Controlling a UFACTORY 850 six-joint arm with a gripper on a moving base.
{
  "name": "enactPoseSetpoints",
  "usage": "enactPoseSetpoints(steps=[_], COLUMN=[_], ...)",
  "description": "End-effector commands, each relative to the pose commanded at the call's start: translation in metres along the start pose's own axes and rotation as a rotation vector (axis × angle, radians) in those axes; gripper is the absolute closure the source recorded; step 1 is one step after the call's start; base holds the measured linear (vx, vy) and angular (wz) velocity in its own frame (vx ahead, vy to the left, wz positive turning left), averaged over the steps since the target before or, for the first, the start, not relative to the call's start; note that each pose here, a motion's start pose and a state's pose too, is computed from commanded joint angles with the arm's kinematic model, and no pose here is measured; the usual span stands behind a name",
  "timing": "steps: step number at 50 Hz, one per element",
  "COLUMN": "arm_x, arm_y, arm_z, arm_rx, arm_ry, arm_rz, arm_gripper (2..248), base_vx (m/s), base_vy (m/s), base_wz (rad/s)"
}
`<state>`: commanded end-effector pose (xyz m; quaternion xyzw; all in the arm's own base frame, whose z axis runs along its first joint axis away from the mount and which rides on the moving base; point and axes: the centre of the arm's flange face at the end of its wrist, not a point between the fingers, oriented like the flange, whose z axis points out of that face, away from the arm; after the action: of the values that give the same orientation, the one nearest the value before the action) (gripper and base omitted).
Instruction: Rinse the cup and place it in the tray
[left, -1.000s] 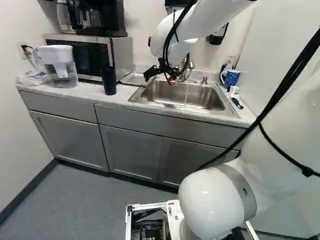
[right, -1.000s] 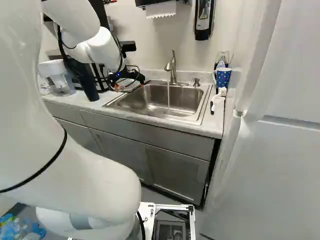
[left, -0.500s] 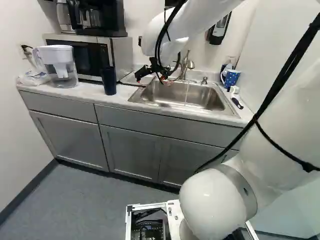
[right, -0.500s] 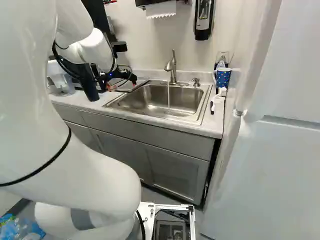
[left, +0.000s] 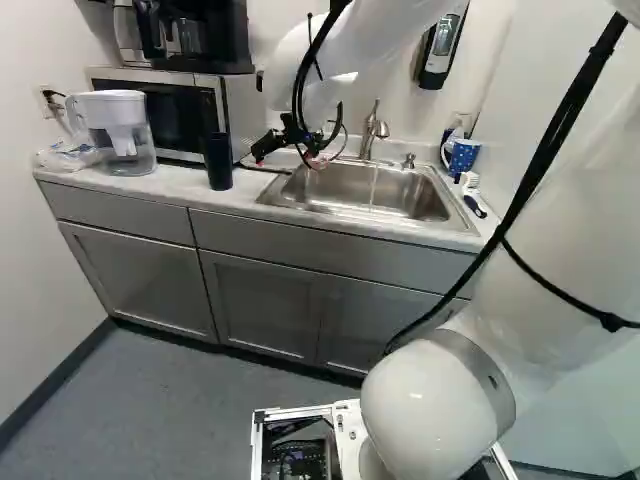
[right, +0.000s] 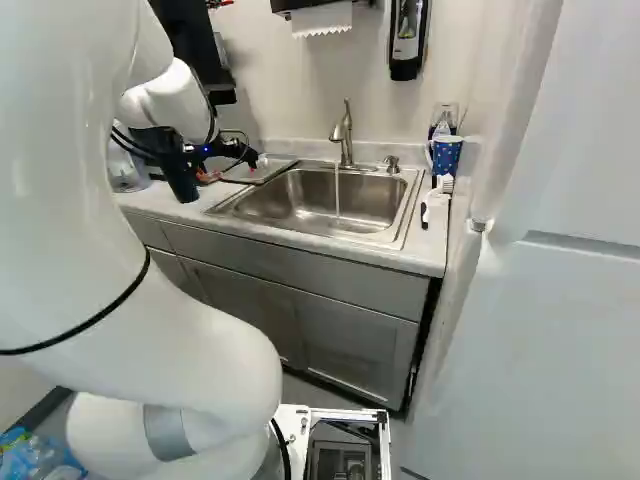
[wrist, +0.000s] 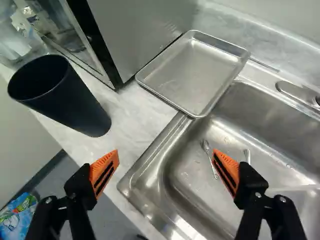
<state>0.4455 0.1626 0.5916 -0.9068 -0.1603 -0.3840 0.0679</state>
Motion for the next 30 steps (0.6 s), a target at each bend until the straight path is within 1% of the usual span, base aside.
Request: enactPoseSetpoints(steps=[30], arm_x=[0.015], arm_y=[-0.046], arm_z=[0.015], arm_rx=[0.066], arm_ry=[-0.001], arm_rz=[-0.064], arm_gripper=[3], base_vx=[0.0], base_vy=[0.0], base_wz=[0.0])
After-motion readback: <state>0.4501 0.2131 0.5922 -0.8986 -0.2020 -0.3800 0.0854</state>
